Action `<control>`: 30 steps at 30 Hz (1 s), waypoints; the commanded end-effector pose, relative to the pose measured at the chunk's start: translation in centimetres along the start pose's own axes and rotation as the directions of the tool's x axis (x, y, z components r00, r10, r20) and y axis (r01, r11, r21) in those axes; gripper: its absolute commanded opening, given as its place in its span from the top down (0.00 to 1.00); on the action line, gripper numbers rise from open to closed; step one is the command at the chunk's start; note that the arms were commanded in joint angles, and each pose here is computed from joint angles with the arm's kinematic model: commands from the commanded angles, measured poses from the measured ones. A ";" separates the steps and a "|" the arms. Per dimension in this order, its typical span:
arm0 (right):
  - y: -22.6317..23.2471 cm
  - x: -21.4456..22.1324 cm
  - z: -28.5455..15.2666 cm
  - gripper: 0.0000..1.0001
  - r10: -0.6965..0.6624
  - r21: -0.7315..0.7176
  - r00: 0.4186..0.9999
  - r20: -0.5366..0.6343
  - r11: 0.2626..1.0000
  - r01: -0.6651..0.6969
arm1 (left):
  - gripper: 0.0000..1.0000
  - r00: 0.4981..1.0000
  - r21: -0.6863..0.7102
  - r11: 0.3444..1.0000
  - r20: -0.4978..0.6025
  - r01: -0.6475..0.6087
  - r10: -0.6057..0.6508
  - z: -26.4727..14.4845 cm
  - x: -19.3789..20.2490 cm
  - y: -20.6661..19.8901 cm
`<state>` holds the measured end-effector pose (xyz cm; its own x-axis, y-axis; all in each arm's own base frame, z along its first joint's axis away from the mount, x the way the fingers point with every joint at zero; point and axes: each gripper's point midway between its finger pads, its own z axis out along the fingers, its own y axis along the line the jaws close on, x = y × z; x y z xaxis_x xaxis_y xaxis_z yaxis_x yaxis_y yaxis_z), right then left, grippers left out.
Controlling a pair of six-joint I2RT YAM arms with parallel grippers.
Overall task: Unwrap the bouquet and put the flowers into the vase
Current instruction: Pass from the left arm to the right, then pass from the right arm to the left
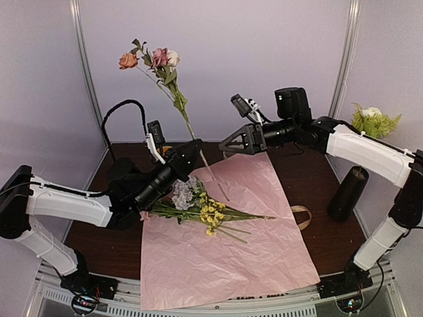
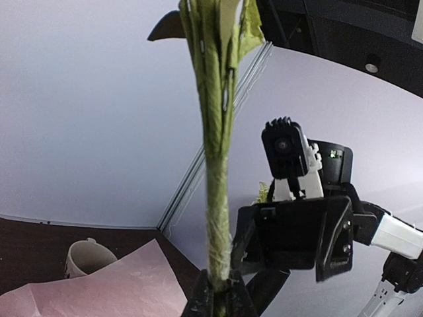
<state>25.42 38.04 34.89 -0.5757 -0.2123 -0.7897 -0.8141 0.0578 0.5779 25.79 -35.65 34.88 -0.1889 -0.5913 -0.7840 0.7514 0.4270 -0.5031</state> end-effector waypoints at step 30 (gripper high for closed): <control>2.7 -3.6 1.1 0.79 -0.231 0.030 0.970 -0.073 0.972 0.234 | 1.00 0.968 0.306 0.951 -0.246 0.036 0.042 2.1 4.1 -4.9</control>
<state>24.72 39.72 37.91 -0.3779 -0.3184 -0.8694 -0.9210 0.0333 0.3882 22.70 -41.70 33.25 -0.3237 -0.3546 -0.8772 0.8885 0.2048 -0.4106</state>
